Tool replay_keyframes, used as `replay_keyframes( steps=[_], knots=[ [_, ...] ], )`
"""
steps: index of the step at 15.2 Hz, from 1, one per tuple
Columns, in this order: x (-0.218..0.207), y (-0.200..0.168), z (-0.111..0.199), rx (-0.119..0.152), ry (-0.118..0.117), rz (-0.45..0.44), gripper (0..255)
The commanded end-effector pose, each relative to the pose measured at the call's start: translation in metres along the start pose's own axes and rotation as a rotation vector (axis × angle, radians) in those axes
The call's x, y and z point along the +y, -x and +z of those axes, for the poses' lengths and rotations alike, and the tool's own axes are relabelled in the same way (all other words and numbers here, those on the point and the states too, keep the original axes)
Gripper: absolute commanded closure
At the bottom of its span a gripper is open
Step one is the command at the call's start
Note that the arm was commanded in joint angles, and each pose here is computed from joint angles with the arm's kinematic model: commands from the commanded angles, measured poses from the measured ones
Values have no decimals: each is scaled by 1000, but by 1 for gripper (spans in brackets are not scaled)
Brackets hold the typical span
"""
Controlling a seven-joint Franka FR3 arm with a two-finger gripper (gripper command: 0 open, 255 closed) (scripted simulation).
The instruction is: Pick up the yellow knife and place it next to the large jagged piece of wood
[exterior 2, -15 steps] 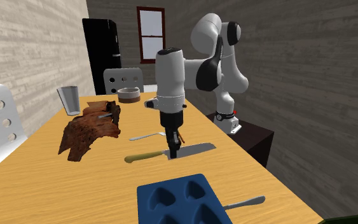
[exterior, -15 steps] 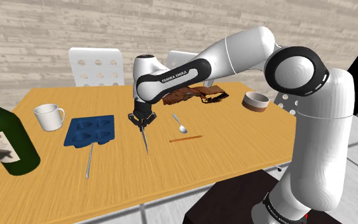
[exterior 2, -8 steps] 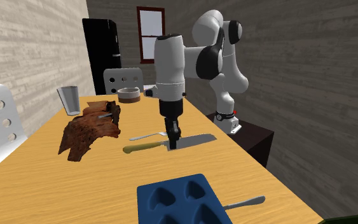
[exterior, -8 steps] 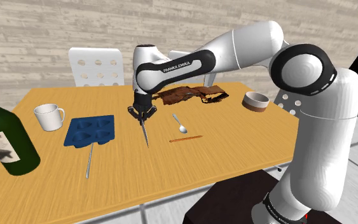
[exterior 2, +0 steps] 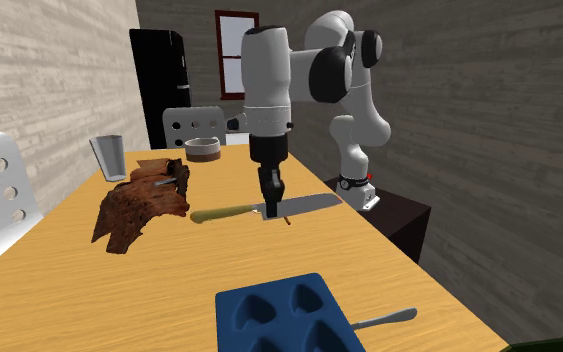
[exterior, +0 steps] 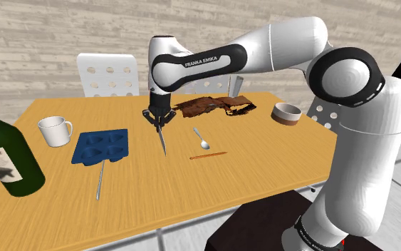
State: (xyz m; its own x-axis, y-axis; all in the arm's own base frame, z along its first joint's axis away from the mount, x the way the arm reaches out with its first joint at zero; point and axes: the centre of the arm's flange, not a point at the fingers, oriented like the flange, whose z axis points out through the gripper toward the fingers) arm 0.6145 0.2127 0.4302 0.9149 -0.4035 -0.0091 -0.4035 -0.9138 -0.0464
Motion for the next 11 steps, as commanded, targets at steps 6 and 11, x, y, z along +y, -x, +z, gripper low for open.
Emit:
replay_keyframes(
  steps=[6, 11],
  knots=[
    [-2, 1, -37, 0, 0, 0, 255],
    [-3, 1, -63, 0, 0, 0, 255]
  ],
)
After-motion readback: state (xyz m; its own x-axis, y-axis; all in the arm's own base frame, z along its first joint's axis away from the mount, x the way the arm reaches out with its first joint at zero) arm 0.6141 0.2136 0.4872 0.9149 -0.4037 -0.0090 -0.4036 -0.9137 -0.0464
